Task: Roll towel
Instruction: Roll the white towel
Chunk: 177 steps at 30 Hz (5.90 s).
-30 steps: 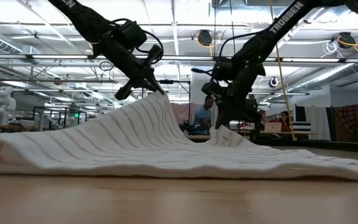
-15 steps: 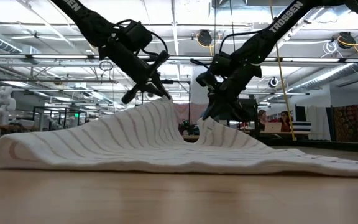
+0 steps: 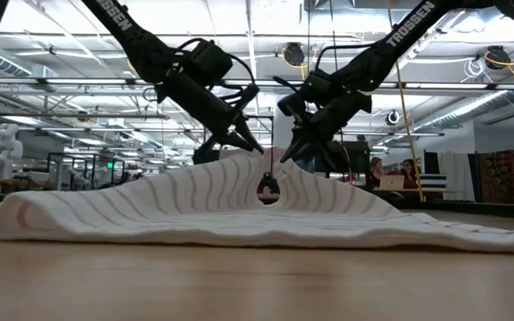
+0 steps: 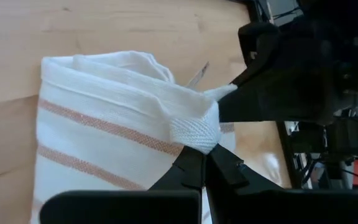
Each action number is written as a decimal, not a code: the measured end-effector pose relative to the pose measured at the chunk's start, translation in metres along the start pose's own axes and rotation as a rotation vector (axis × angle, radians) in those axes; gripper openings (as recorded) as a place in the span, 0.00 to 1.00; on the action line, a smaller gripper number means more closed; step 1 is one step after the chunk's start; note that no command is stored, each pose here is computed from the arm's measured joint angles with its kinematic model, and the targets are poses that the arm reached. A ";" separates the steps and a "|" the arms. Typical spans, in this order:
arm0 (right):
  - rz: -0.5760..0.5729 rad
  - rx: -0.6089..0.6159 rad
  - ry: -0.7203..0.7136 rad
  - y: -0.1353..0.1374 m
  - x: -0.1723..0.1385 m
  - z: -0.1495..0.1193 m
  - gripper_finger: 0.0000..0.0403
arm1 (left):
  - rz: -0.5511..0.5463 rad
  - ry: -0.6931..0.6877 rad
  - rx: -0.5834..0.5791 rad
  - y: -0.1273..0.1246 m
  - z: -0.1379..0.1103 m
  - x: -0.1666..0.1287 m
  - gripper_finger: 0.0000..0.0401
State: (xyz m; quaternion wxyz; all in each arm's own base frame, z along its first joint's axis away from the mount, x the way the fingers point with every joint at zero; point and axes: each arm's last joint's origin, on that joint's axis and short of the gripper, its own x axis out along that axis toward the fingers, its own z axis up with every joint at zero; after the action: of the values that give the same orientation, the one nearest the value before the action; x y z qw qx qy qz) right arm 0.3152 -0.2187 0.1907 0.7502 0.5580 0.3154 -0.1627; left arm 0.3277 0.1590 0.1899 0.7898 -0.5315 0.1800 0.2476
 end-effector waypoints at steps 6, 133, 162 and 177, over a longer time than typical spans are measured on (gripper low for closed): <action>0.014 -0.007 0.002 0.001 0.000 0.000 0.00 | -0.015 -0.005 0.009 0.003 -0.006 0.013 0.01; -0.028 0.033 0.030 -0.040 -0.041 0.019 0.00 | 0.253 0.171 0.937 -0.008 -0.089 0.064 0.33; -0.125 0.009 0.012 -0.049 -0.034 0.019 0.00 | 0.009 -0.206 0.421 -0.056 0.000 0.002 0.00; -0.153 0.046 -0.008 -0.074 -0.041 0.030 0.00 | 0.007 -0.220 0.308 -0.050 -0.002 0.012 0.00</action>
State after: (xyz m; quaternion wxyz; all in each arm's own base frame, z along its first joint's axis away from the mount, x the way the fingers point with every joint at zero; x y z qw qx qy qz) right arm 0.2494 -0.2753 0.1687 0.7238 0.5485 0.3503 -0.2290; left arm 0.3671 0.1442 0.2203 0.8759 -0.3735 0.1299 0.2765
